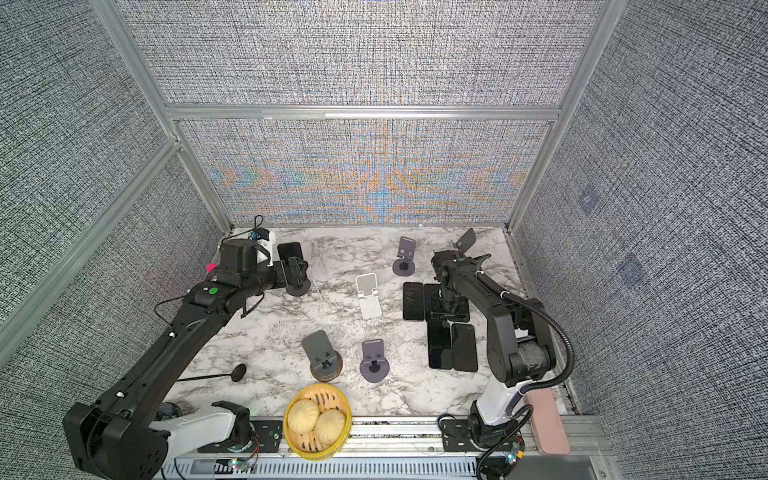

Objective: Remove the phone from the phone stand
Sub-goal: 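Open the right gripper to release the black phone flat on the table, then raise the right gripper from the phones while the left arm shifts toward the toy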

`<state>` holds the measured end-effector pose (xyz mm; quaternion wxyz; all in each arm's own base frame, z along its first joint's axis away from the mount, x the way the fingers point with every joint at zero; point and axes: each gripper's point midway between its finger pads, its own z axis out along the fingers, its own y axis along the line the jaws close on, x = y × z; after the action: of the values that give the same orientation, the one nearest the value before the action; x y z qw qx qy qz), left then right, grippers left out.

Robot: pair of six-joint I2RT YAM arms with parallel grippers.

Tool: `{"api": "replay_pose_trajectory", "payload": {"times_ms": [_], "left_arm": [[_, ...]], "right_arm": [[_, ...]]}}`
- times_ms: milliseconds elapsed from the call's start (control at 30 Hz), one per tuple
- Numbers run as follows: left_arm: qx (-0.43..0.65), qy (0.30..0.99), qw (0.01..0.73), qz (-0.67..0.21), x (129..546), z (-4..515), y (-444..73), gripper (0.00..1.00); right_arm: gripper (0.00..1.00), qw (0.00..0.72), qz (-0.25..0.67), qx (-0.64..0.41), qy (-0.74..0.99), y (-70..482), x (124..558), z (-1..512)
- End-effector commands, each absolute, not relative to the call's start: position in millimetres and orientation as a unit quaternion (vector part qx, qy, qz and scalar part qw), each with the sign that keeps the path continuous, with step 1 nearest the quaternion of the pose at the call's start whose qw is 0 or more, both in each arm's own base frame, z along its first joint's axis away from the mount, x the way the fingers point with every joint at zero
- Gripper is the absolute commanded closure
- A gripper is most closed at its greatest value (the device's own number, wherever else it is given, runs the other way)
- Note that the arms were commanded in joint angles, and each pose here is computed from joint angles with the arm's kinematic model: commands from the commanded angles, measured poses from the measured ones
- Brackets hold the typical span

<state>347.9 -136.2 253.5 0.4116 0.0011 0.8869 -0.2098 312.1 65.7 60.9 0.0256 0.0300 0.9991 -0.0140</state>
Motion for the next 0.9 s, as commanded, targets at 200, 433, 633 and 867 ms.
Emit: {"api": "replay_pose_trajectory", "payload": {"times_ms": [200, 433, 633, 867], "left_arm": [[0.004, 0.884, 0.419, -0.208, 350.3, 256.0, -136.0, 0.01], [0.004, 0.884, 0.419, -0.208, 350.2, 256.1, -135.6, 0.01], [0.003, 0.883, 0.421, -0.206, 349.9, 257.3, -134.8, 0.01], [0.003, 0.883, 0.421, -0.206, 349.9, 257.1, -134.8, 0.01]], "right_arm": [[0.62, 0.018, 0.004, 0.019, 1.0, 78.0, 317.8, 40.3], [0.64, 0.008, -0.005, 0.018, 1.0, 74.0, 312.3, 34.6], [0.66, -0.003, -0.003, 0.019, 1.0, 74.7, 306.8, 27.3], [0.66, 0.008, -0.007, 0.019, 1.0, 72.5, 307.8, 37.5]]}}
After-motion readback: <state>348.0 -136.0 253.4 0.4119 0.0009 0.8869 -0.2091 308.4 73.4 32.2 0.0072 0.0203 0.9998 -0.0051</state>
